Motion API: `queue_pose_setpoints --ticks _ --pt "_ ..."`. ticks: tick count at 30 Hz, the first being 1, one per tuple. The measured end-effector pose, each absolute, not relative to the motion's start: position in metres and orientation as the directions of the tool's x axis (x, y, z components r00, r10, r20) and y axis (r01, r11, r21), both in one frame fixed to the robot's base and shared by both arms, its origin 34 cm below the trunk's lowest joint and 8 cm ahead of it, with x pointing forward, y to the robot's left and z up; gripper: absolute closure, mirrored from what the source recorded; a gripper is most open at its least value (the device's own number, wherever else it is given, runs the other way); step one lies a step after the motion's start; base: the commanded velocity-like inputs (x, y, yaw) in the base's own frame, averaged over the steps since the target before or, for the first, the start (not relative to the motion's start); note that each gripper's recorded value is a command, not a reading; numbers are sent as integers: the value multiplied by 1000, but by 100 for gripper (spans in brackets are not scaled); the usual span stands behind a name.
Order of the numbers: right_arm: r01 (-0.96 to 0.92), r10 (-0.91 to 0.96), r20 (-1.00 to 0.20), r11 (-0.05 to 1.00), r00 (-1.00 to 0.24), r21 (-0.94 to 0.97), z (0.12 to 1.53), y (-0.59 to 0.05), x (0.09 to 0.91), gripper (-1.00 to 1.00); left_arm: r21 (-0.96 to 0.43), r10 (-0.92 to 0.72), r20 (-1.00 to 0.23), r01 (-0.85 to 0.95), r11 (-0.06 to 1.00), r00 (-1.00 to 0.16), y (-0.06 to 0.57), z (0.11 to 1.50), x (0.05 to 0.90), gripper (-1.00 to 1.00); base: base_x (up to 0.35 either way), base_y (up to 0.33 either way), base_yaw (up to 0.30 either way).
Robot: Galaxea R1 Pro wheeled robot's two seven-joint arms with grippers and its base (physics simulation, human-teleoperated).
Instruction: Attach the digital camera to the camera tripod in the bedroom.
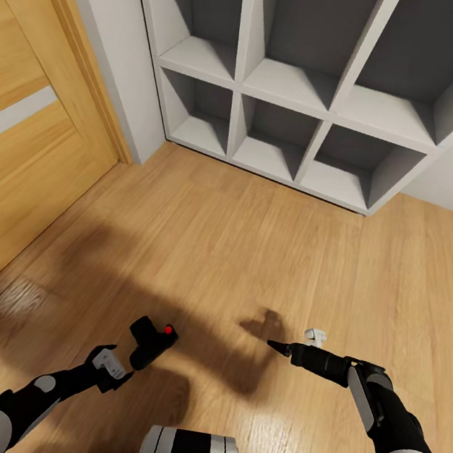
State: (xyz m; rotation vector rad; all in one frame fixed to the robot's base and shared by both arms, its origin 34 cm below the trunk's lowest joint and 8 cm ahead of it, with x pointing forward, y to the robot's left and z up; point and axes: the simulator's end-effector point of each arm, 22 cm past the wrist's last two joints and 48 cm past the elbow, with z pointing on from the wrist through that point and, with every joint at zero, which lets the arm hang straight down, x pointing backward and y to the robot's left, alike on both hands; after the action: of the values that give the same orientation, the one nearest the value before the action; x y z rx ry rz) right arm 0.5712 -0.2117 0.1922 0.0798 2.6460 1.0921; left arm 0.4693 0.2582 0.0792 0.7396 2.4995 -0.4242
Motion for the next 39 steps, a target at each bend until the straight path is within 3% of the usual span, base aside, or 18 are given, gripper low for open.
queue_pose_setpoints --ticks 39 --pt "-55 156 -235 712 -959 700 193 -212 572 -100 -193 404 -515 561 805 -756 238 72 451 -100 25 0 0"
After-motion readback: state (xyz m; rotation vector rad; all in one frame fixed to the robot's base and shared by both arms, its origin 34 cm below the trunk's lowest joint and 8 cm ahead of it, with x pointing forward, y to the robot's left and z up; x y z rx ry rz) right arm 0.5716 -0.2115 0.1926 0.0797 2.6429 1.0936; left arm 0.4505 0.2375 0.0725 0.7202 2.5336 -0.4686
